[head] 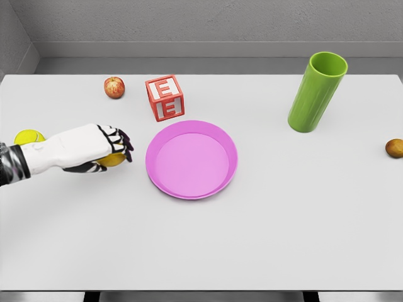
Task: Put the lemon on the plate with left arm
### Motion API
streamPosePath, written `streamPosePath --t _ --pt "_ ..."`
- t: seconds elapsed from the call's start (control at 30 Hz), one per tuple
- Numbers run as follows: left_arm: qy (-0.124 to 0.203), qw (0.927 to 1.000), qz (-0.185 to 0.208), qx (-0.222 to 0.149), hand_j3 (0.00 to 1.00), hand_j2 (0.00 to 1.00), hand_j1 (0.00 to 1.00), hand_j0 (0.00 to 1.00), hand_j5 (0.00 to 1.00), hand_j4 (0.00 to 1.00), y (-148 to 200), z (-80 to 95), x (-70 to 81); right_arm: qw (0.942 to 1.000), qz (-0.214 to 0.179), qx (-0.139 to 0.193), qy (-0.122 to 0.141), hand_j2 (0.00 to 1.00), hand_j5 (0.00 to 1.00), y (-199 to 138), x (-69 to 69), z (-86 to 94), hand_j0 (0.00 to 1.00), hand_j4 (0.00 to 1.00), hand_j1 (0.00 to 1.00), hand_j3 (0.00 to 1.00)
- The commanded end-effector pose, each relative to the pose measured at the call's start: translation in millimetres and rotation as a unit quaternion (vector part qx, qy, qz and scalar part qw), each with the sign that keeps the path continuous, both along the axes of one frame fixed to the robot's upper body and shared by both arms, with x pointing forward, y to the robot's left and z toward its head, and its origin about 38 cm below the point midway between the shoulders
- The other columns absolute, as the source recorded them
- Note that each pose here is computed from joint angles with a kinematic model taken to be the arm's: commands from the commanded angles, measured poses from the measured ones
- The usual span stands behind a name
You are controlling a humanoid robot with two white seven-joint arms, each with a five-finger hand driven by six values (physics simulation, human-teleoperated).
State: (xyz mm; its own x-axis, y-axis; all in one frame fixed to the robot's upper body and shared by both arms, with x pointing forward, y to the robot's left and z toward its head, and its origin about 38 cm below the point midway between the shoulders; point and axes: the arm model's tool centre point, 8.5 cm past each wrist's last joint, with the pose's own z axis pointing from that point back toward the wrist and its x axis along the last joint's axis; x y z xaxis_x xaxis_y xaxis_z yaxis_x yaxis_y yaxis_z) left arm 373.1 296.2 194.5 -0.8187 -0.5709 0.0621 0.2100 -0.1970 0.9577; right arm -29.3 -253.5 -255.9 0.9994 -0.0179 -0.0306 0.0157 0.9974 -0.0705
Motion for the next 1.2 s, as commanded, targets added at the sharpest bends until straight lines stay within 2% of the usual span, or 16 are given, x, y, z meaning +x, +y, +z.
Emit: streamPosePath --t 0.0,0.4,1.03,1.07,1.1,1.13,1.17 --pt "0.0 0.9999 -0.008 -0.013 0.58 0.58 0.58 0.58 0.58 0.58 -9.6 -0.4 -1.3 1.0 0.0 0.0 0.0 1.0 1.0 0.1 -0.1 0.0 1.0 1.0 1.0 1.0" --pt "-0.023 0.9975 -0.042 -0.052 0.58 0.58 0.58 0.58 0.58 0.58 -49.3 13.2 4.5 1.0 0.0 0.0 0.0 1.0 1.0 0.1 -0.1 0.0 1.0 1.0 1.0 1.0" --pt "-0.013 0.992 -0.092 -0.085 0.58 0.58 0.58 0.58 0.58 0.58 -102.7 7.9 0.0 1.0 0.0 0.0 0.0 1.0 1.0 0.1 -0.1 0.0 1.0 1.0 1.0 1.0" --pt "-0.012 0.992 -0.092 -0.085 0.6 0.6 0.6 0.6 0.6 0.6 -102.9 7.5 0.2 1.0 0.0 0.0 0.0 1.0 1.0 0.1 -0.1 0.0 1.0 1.0 1.0 1.0" --pt "-0.014 0.9918 -0.092 -0.087 0.77 0.77 0.77 0.77 0.77 0.77 -103.6 9.0 0.9 1.0 0.0 0.0 0.0 1.0 1.0 0.1 0.1 0.0 1.0 1.0 1.0 1.0" --pt "-0.015 0.9908 -0.095 -0.096 1.0 1.0 1.0 1.0 1.0 1.0 -107.3 10.5 1.4 1.0 0.0 0.0 0.0 1.0 1.0 0.1 -0.1 0.0 1.0 1.0 1.0 1.0" --pt "-0.015 0.9906 -0.095 -0.097 1.0 1.0 1.0 1.0 1.0 1.0 -108.3 10.5 1.3 1.0 0.0 0.0 0.0 1.0 1.0 0.1 0.1 0.0 1.0 1.0 1.0 1.0"
